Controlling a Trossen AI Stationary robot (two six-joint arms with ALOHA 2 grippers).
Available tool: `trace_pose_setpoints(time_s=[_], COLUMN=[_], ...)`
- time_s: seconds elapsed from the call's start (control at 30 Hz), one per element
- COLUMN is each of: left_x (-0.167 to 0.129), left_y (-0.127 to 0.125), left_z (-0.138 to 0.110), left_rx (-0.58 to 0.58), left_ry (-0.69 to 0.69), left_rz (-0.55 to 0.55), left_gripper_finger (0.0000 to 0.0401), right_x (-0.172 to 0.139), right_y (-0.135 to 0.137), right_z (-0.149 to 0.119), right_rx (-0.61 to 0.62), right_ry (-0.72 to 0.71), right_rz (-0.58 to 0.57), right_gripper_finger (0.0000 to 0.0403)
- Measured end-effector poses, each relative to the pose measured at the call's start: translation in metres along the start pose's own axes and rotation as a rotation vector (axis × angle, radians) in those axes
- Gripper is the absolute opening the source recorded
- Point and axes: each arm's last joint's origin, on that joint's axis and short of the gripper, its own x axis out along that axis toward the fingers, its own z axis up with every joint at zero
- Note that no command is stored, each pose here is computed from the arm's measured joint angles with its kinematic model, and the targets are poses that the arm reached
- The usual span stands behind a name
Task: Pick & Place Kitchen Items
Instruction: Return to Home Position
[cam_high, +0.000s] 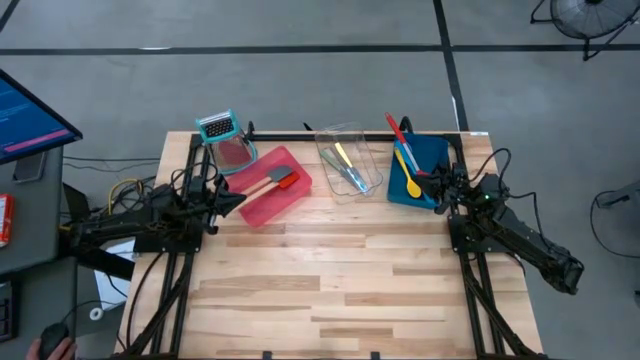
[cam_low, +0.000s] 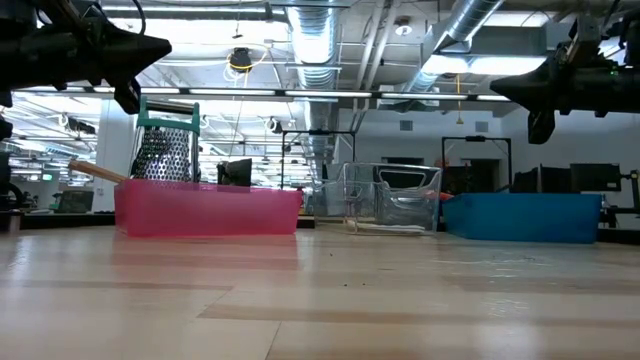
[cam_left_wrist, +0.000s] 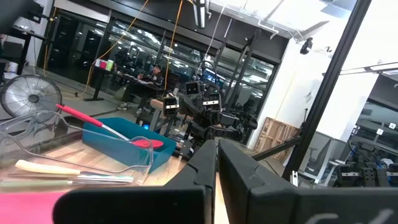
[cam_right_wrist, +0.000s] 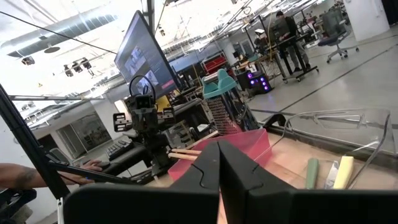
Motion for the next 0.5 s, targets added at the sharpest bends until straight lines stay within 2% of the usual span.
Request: trace_pose_setpoints(time_s=[0.5], left_x=[0.0000], left_y=[0.0000], left_z=[0.0000], left_rx=[0.000], left_ry=[0.000], left_rz=[0.000], left_gripper_finger=[0.0003], right_x=[0.0000], right_y=[0.0000], right_z=[0.0000], right_rx=[0.000], right_ry=[0.000], right_rz=[0.000], right_gripper_finger=[0.0000])
